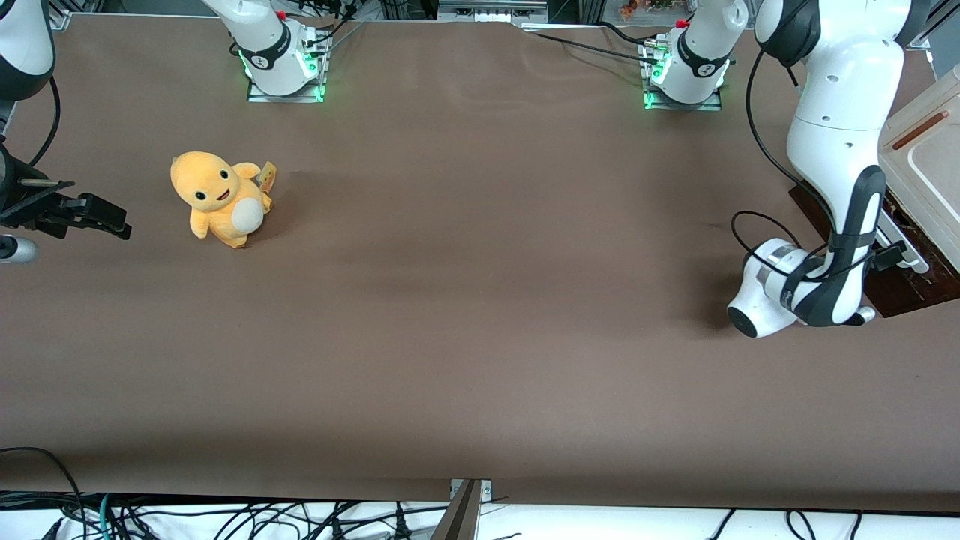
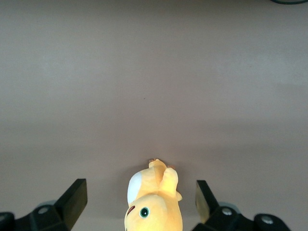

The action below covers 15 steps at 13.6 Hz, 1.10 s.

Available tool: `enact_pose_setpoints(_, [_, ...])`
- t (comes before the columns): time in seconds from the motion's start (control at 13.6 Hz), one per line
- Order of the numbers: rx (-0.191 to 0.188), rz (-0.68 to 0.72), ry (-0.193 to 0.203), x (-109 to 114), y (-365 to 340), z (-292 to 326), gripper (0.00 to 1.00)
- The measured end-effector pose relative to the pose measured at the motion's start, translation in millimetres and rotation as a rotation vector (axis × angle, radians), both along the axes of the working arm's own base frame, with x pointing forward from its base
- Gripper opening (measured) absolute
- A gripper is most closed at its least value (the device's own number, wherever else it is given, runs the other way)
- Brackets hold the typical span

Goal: Open lower drawer with left arm only
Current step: 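Lower the left gripper around the white handle and close it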

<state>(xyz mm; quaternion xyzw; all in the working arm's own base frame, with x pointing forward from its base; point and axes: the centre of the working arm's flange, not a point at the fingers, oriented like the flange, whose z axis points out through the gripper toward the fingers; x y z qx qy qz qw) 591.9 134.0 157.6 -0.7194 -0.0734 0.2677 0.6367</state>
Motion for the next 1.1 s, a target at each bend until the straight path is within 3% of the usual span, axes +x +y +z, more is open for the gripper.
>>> enact_pose_setpoints(0.22, [0.007,0.000,0.001,-0.5,5.8,-1.2,0.96])
enact_pose_setpoints(0.29, [0.012,-0.008,0.002,0.1,6.1,-1.8,0.90])
enact_pose_setpoints(0.44, [0.015,-0.015,0.008,0.0,6.3,-5.2,0.67])
enact_pose_setpoints(0.51, [0.015,-0.016,0.011,-0.6,6.2,-7.4,0.67])
enact_pose_setpoints(0.59, [0.015,-0.016,0.012,-0.9,6.2,-8.5,0.61])
enact_pose_setpoints(0.66, [0.014,-0.016,0.012,-0.8,6.2,-8.6,0.48])
enact_pose_setpoints(0.81, [0.014,-0.016,0.011,-0.4,6.1,-8.2,0.42])
enact_pose_setpoints(0.88, [0.016,-0.018,0.010,0.3,5.9,-7.6,0.33])
enact_pose_setpoints(1.03, [0.016,-0.019,0.003,2.5,5.4,-5.6,0.32])
enact_pose_setpoints(1.1, [0.018,-0.020,0.000,3.7,4.8,-4.4,0.25])
